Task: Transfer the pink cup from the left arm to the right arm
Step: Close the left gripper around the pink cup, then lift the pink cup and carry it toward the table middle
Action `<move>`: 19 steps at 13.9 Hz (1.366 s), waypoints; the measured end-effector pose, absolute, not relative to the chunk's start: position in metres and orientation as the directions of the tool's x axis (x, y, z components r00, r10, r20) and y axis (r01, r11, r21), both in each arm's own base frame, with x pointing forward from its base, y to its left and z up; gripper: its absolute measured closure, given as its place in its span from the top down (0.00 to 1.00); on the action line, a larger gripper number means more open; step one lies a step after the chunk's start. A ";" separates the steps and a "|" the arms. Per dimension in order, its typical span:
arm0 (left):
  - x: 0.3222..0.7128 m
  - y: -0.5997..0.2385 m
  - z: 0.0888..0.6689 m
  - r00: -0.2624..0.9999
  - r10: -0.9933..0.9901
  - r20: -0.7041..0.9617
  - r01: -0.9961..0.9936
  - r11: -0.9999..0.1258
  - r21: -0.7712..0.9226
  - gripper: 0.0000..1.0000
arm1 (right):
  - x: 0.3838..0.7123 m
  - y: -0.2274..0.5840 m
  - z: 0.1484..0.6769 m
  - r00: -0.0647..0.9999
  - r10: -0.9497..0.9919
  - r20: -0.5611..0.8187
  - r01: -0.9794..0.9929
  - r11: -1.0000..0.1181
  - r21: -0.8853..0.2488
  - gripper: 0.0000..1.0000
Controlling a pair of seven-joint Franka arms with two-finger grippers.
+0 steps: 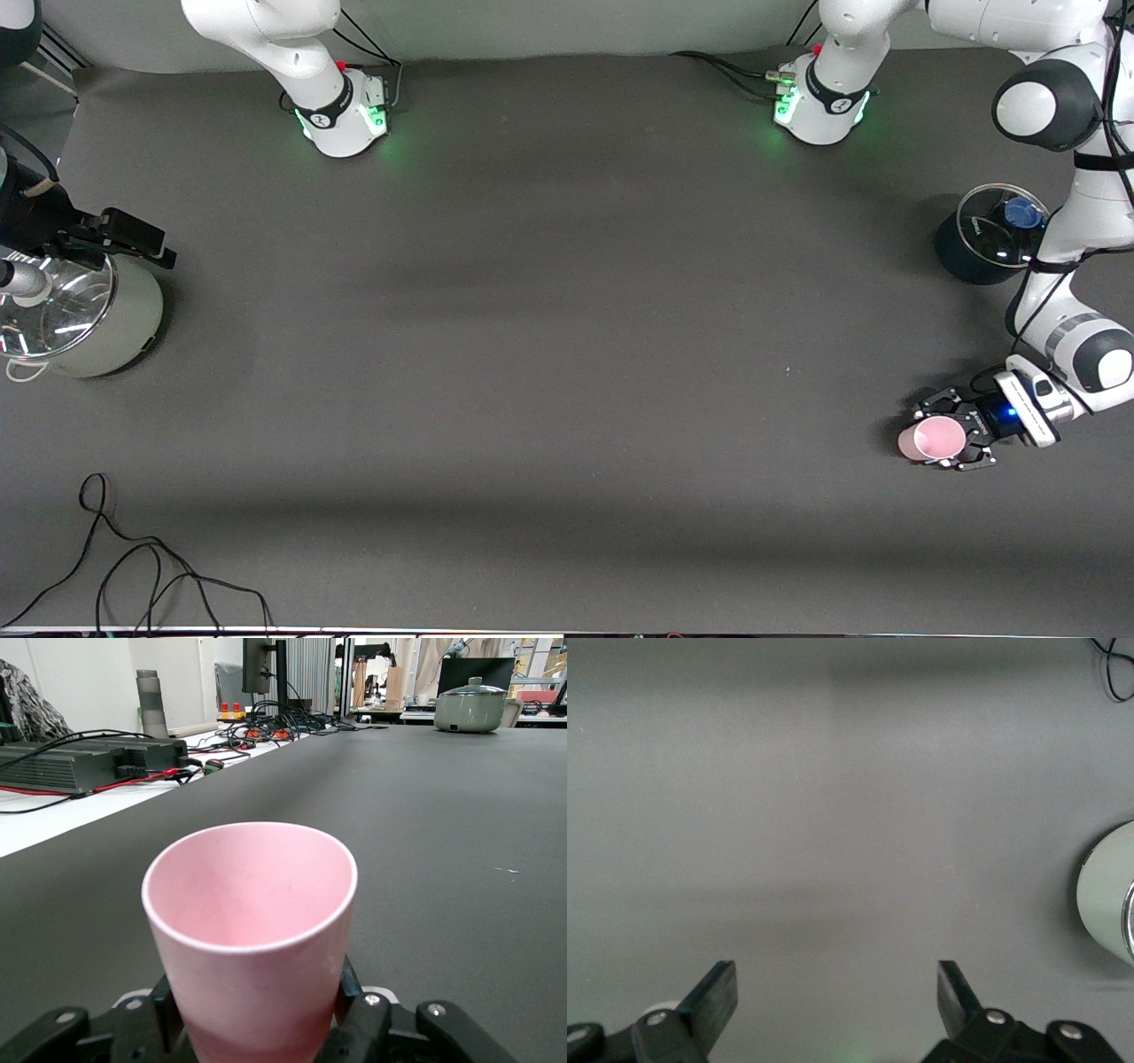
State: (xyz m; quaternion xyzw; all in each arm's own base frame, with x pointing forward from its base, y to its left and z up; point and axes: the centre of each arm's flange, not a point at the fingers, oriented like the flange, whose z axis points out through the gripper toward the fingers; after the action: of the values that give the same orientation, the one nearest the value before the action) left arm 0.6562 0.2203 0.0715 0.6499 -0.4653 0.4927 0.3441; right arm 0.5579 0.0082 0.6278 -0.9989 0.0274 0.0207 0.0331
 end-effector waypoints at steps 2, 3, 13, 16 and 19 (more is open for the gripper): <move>0.656 0.220 0.072 0.081 -0.265 0.961 -0.944 -0.330 -0.012 0.66 | 0.558 0.008 0.628 0.998 -0.053 -0.043 -0.056 -0.997 -0.062 1.00; 0.657 0.220 0.073 0.079 -0.265 0.961 -0.944 -0.331 -0.013 0.66 | 0.558 0.008 0.627 0.998 -0.053 -0.044 -0.056 -0.997 -0.061 1.00; 0.698 0.200 0.186 0.258 -0.275 0.926 -0.924 -0.351 0.154 0.66 | 0.563 0.008 0.620 0.997 -0.050 -0.054 -0.053 -0.997 -0.058 1.00; 0.713 0.156 0.228 0.348 -0.273 0.897 -0.902 -0.359 0.241 0.66 | 0.565 0.008 0.618 0.997 -0.049 -0.058 -0.052 -0.997 -0.058 1.00; 0.726 0.094 0.281 0.443 -0.267 0.856 -0.863 -0.385 0.326 0.66 | 0.567 0.008 0.617 0.997 -0.049 -0.057 -0.052 -0.997 -0.057 1.00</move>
State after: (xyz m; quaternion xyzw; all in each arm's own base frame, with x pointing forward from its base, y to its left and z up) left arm 0.7258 0.0941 0.2810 0.7466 -0.3785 0.3677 0.4050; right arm 0.5668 0.0080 0.6175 -0.9989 0.0252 0.0277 0.0294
